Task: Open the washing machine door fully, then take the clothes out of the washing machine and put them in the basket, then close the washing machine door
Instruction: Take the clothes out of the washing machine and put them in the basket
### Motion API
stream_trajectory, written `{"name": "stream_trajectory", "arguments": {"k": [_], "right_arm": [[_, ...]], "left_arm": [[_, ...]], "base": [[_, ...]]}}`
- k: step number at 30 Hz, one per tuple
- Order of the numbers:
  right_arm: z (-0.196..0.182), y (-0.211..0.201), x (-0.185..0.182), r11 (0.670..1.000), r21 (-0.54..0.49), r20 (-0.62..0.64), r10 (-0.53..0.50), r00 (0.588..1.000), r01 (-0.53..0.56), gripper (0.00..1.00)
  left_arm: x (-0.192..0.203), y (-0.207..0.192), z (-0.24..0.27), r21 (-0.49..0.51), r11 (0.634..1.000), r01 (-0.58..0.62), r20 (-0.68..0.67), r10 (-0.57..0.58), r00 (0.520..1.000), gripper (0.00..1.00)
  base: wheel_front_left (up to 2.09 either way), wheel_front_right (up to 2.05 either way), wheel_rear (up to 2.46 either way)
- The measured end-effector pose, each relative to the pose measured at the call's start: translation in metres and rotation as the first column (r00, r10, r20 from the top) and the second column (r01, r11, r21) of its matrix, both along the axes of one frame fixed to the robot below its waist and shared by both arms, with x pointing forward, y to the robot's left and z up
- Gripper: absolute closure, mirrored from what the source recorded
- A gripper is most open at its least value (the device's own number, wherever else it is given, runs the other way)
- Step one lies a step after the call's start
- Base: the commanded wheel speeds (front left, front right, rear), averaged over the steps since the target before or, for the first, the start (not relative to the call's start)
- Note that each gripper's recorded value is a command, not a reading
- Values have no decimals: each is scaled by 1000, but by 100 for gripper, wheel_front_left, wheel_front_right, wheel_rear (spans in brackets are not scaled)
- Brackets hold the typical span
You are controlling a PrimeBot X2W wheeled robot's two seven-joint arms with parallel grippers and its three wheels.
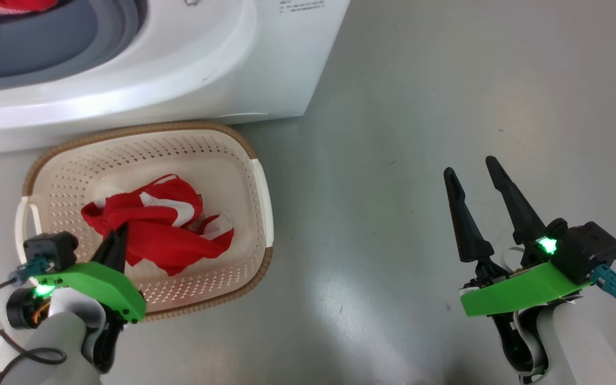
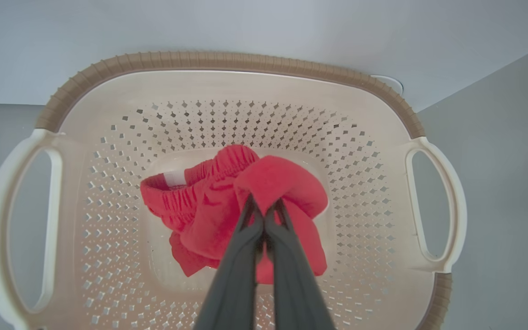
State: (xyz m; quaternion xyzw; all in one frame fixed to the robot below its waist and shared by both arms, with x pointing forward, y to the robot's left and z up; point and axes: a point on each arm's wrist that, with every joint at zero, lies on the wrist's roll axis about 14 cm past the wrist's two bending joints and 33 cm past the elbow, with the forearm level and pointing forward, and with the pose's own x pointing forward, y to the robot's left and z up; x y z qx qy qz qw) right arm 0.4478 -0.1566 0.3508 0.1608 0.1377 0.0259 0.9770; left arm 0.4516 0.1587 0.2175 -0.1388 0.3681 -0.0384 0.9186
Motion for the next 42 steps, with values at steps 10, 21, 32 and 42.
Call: {"name": "stream_trajectory", "arguments": {"k": [10, 21, 32, 42], "right_arm": [[16, 3, 1, 1000, 1, 37, 7, 999, -7, 0], [47, 2, -12, 1000, -5, 92, 4, 996, -4, 0], [76, 6, -33, 1000, -5, 144, 15, 989, -14, 0], [98, 3, -54, 1000, -6, 189, 3, 982, -2, 0]], "left_arm": [[10, 2, 27, -14, 1000, -21, 70, 22, 997, 0], [4, 20, 85, -41, 994, -103, 212, 109, 971, 0], [-3, 41, 166, -29, 989, -146, 435, 144, 889, 0], [-23, 56, 233, -6, 985, -174, 608, 142, 781, 0]], "base": [[0, 0, 0], [0, 0, 0], [0, 0, 0], [0, 0, 0]]}}
